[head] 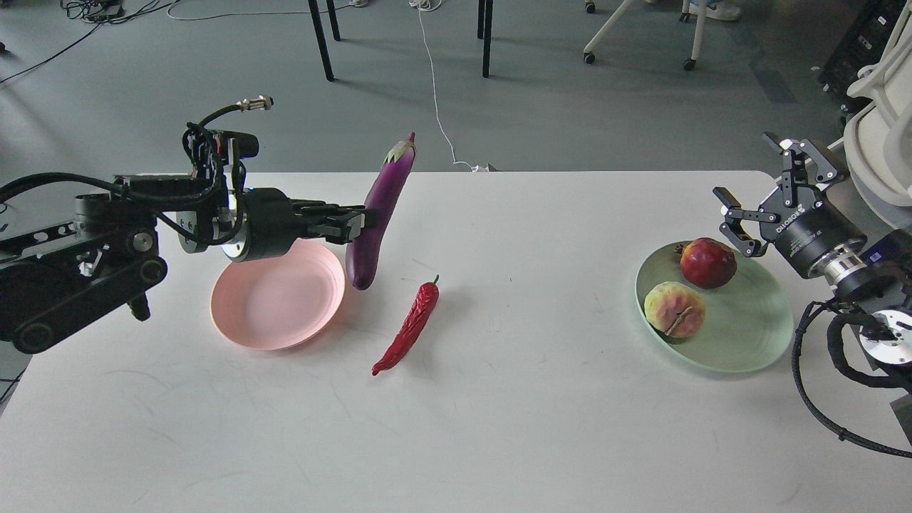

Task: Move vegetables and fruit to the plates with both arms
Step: 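Lift the eggplant and lower it onto the pink plate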

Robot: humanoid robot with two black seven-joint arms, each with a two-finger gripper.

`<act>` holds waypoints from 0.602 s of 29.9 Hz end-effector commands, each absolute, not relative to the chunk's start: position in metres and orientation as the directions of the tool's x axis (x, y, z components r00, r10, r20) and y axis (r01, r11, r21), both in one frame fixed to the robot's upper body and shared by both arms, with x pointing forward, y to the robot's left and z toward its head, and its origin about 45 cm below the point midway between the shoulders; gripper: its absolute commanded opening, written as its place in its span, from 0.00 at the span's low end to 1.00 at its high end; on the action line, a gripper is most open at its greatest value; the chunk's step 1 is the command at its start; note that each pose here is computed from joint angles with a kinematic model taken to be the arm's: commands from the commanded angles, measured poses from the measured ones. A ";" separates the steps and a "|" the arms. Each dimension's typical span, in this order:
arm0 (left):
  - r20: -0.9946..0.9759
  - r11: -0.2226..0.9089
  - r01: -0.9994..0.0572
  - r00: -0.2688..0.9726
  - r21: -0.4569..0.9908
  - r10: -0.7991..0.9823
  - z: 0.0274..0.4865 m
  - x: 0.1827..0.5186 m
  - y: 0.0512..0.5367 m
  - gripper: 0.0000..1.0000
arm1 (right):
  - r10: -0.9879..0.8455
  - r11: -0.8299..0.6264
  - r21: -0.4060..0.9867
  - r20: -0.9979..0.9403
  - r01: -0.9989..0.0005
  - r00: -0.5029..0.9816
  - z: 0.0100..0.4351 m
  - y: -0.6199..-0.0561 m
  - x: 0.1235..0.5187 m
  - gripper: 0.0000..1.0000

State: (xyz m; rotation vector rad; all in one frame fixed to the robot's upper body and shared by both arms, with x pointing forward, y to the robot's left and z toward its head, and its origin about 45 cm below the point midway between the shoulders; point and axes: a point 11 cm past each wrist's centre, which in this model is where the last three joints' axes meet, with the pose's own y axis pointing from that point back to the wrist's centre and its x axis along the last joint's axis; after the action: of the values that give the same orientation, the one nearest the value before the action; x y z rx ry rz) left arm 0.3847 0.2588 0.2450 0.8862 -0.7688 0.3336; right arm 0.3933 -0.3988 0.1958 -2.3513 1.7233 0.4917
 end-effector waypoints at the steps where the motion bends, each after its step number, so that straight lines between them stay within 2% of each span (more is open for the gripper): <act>1: 0.690 0.548 -0.569 0.723 0.613 -0.020 0.226 0.377 0.297 0.12 | -0.886 -0.314 0.047 -0.372 -0.948 0.275 0.194 -0.396 0.393 0.95; 10: 0.642 0.411 -0.605 0.764 0.682 0.059 0.191 0.373 0.367 0.15 | -0.887 -0.318 0.050 -0.370 -0.947 0.278 0.193 -0.395 0.393 0.95; 18: 0.607 0.380 -0.573 0.794 0.726 0.038 0.177 0.363 0.377 0.23 | -0.886 -0.319 0.049 -0.370 -0.946 0.280 0.193 -0.394 0.393 0.95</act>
State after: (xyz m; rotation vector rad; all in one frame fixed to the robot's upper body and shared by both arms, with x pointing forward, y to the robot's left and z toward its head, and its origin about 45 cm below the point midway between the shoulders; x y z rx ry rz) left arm 0.3697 0.3749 0.1858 1.1013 -0.5688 0.4444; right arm 0.3928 -0.3950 0.1928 -2.3630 1.7157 0.4977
